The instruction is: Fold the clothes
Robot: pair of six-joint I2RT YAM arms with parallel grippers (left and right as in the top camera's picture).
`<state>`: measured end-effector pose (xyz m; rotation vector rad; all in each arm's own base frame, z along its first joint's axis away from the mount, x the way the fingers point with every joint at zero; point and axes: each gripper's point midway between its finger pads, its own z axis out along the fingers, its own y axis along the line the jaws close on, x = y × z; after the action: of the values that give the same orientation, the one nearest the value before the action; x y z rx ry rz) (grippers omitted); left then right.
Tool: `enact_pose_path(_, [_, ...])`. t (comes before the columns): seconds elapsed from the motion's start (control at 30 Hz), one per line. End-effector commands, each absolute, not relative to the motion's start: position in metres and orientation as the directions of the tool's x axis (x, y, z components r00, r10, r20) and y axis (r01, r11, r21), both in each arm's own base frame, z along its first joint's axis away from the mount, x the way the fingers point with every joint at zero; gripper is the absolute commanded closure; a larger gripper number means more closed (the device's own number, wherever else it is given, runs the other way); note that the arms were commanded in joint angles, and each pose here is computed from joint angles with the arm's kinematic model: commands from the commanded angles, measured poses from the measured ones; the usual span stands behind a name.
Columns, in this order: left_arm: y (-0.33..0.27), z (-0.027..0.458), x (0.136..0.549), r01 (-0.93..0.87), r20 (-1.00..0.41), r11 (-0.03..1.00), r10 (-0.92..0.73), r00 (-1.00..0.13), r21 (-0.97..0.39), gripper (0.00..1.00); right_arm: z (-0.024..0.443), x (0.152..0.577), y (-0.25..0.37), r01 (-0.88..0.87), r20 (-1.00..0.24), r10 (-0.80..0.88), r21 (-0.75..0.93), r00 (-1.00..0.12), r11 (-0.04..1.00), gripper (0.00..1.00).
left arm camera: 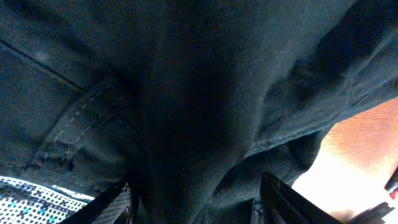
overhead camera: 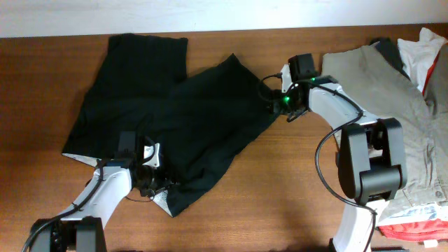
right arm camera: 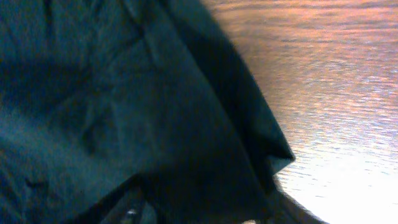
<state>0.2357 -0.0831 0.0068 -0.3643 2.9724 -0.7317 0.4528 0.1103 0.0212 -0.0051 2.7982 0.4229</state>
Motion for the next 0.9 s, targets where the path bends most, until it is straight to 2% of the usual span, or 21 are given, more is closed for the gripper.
enact_pose_path(0.0, [-0.066, -0.020, 0.211, -0.260, 0.067, 0.901, -0.253, -0.965, -0.346, 0.36, 0.010, 0.449, 0.090, 0.003, -0.285, 0.061, 0.199, -0.956, 0.980, 0.96])
enact_pose_path(0.03, [-0.066, -0.019, 0.211, -0.259, 0.065, 0.901, -0.253, -0.965, -0.347, 0.36, 0.011, 0.446, 0.065, 0.060, -0.272, 0.092, 0.124, -0.958, 0.990, 0.96])
enact_pose_path(0.07, [-0.066, -0.019, 0.213, -0.258, 0.058, 0.901, -0.254, -0.966, -0.349, 0.36, 0.018, 0.436, 0.019, 0.208, -0.235, 0.207, 0.021, -0.950, 0.978, 0.96])
enact_pose_path(0.17, [-0.066, -0.018, 0.230, -0.234, -0.008, 0.900, -0.255, -0.967, -0.367, 0.36, 0.035, 0.394, -0.048, 0.374, -0.112, 0.369, -0.025, -0.923, 0.927, 0.96])
enact_pose_path(0.23, [-0.066, -0.013, 0.239, -0.223, -0.037, 0.900, -0.255, -0.966, -0.374, 0.36, 0.034, 0.359, -0.048, 0.389, 0.030, 0.390, -0.040, -0.920, 0.920, 0.96])
enact_pose_path(0.27, [-0.066, -0.006, 0.249, -0.215, -0.057, 0.900, -0.255, -0.965, -0.380, 0.35, 0.035, 0.351, -0.031, 0.377, 0.086, 0.376, 0.005, -0.923, 0.926, 0.96])
enact_pose_path(0.3, [-0.063, 0.003, 0.257, -0.224, -0.059, 0.898, -0.265, -0.962, -0.380, 0.28, 0.035, 0.352, -0.014, 0.368, 0.104, 0.360, 0.067, -0.927, 0.927, 0.96])
enact_pose_path(0.33, [-0.059, 0.010, 0.261, -0.237, -0.053, 0.895, -0.276, -0.960, -0.378, 0.28, 0.036, 0.355, 0.000, 0.355, 0.108, 0.344, 0.110, -0.933, 0.928, 0.96])
enact_pose_path(0.37, [-0.055, 0.014, 0.264, -0.253, -0.048, 0.891, -0.292, -0.955, -0.377, 0.44, 0.036, 0.359, 0.010, 0.341, 0.101, 0.329, 0.135, -0.939, 0.930, 0.96])
enact_pose_path(0.4, [-0.051, 0.016, 0.266, -0.265, -0.054, 0.887, -0.306, -0.950, -0.377, 0.72, 0.036, 0.360, 0.019, 0.323, 0.097, 0.312, 0.135, -0.945, 0.937, 0.96])
enact_pose_path(0.43, [-0.033, 0.012, 0.268, -0.301, -0.074, 0.898, -0.341, -0.937, -0.321, 0.54, 0.036, 0.359, 0.029, 0.298, 0.098, 0.287, 0.134, -0.953, 0.945, 0.96])
enact_pose_path(0.5, [-0.002, 0.017, 0.290, -0.354, -0.165, 0.886, -0.414, -0.895, -0.300, 0.51, 0.036, 0.358, 0.034, 0.282, 0.097, 0.271, 0.134, -0.958, 0.950, 0.96])
enact_pose_path(0.53, [0.017, 0.027, 0.314, -0.367, -0.256, 0.873, -0.453, -0.854, -0.321, 0.71, 0.036, 0.359, 0.034, 0.283, 0.097, 0.271, 0.134, -0.958, 0.950, 0.96])
enact_pose_path(0.57, [0.028, 0.034, 0.330, -0.364, -0.325, 0.869, -0.470, -0.821, -0.335, 0.83, 0.036, 0.359, 0.034, 0.282, 0.095, 0.271, 0.135, -0.958, 0.950, 0.96])
enact_pose_path(0.67, [0.038, 0.032, 0.357, -0.336, -0.417, 0.881, -0.457, -0.785, -0.332, 0.84, 0.036, 0.357, 0.034, 0.283, 0.101, 0.271, 0.133, -0.957, 0.950, 0.96])
enact_pose_path(0.8, [0.040, -0.023, 0.372, -0.343, -0.383, 0.879, -0.458, -0.802, -0.332, 0.93, 0.036, 0.355, 0.034, 0.284, 0.112, 0.271, 0.130, -0.956, 0.950, 0.96])
enact_pose_path(0.87, [0.050, -0.033, 0.392, -0.301, -0.432, 0.909, -0.403, -0.807, -0.287, 0.98, 0.036, 0.354, 0.034, 0.285, 0.116, 0.271, 0.129, -0.956, 0.950, 0.96])
